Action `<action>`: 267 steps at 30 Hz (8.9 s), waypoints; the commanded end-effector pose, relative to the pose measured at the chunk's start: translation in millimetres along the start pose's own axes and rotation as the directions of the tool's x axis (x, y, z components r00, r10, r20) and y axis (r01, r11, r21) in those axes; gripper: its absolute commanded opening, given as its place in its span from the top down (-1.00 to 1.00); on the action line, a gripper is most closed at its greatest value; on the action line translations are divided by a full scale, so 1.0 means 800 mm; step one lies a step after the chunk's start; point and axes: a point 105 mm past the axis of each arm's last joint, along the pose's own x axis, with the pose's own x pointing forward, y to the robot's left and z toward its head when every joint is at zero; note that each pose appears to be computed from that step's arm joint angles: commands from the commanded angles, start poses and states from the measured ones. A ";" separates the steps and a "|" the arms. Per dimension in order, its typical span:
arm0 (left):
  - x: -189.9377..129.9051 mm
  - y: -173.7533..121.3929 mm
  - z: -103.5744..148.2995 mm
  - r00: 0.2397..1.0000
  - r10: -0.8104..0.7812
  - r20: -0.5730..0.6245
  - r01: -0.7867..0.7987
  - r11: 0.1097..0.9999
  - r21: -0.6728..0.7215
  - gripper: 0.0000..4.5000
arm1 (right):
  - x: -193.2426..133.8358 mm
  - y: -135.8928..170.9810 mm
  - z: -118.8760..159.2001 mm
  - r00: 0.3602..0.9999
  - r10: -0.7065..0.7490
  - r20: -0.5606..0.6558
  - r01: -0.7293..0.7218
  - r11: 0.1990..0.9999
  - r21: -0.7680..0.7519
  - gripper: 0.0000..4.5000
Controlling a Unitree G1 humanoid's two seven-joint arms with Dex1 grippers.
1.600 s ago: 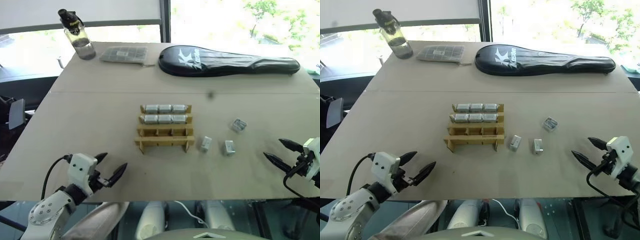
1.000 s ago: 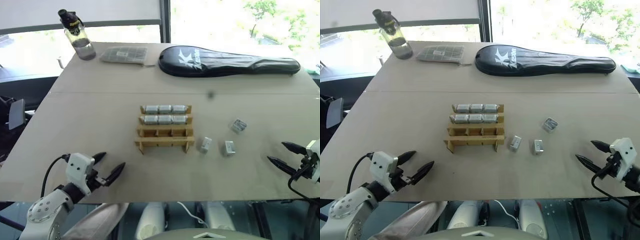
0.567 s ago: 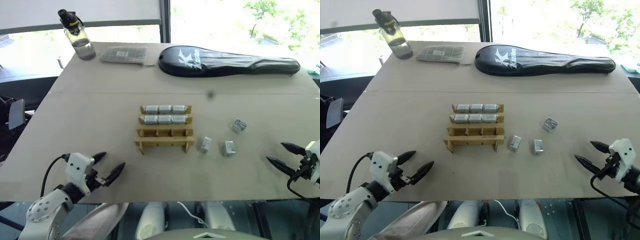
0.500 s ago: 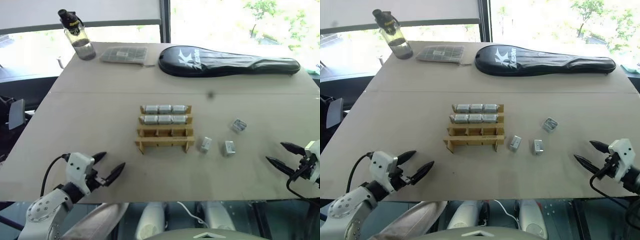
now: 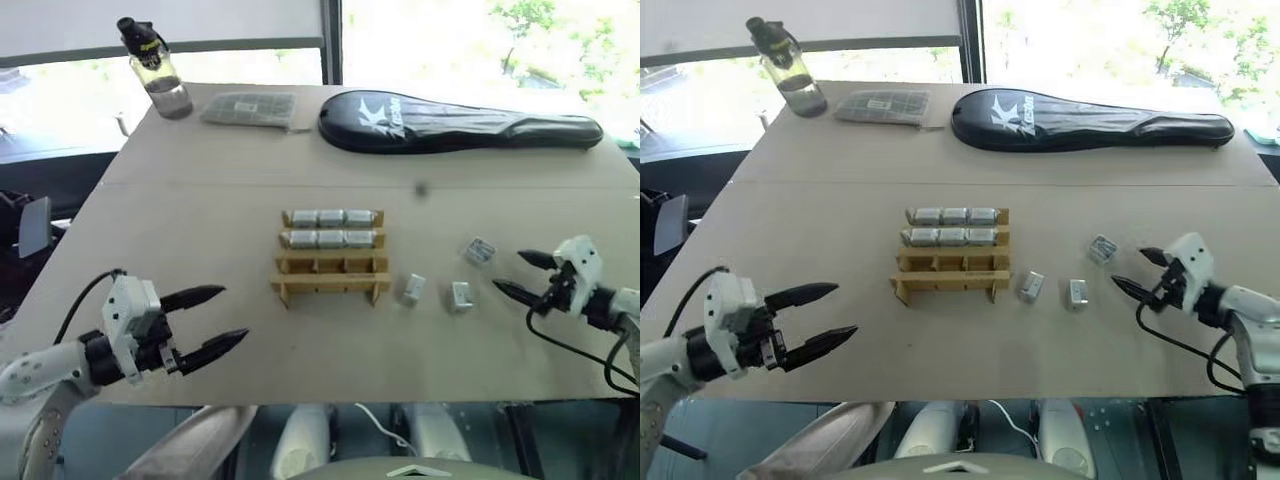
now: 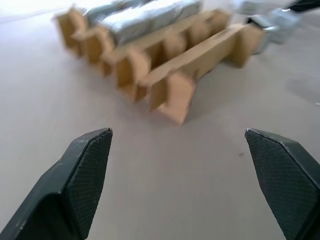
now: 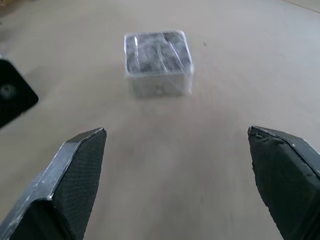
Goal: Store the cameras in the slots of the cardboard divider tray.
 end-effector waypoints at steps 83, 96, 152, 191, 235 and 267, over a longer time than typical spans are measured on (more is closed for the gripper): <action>0.127 0.078 0.128 0.959 -0.249 0.133 0.228 0.961 0.158 -1.00 | 0.127 0.192 0.223 0.874 0.464 0.142 0.067 0.175 -0.982 0.12; 0.135 0.065 0.120 0.921 -0.390 0.020 0.384 0.914 0.132 -1.00 | 0.150 0.252 0.215 0.809 0.588 0.006 0.077 -0.096 -0.992 0.12; 0.139 0.054 0.098 0.893 -0.444 -0.072 0.445 0.896 -0.007 0.70 | 0.149 0.254 0.213 0.795 0.606 0.002 0.079 -0.100 -0.992 0.12; 0.083 0.085 0.067 0.928 -0.343 -0.143 0.369 0.893 0.257 0.70 | -0.104 0.141 0.089 0.809 0.539 0.236 -0.544 0.838 -0.048 -1.00; 0.112 0.094 0.024 0.806 -0.270 -0.526 0.456 0.850 0.263 0.70 | -0.142 0.126 0.075 0.863 0.404 0.304 -0.379 0.915 -0.138 -1.00; 0.069 0.045 0.124 0.918 -0.396 0.020 0.377 0.888 0.264 -0.97 | -0.037 0.124 0.053 0.960 -0.234 0.152 0.227 0.972 0.057 -1.00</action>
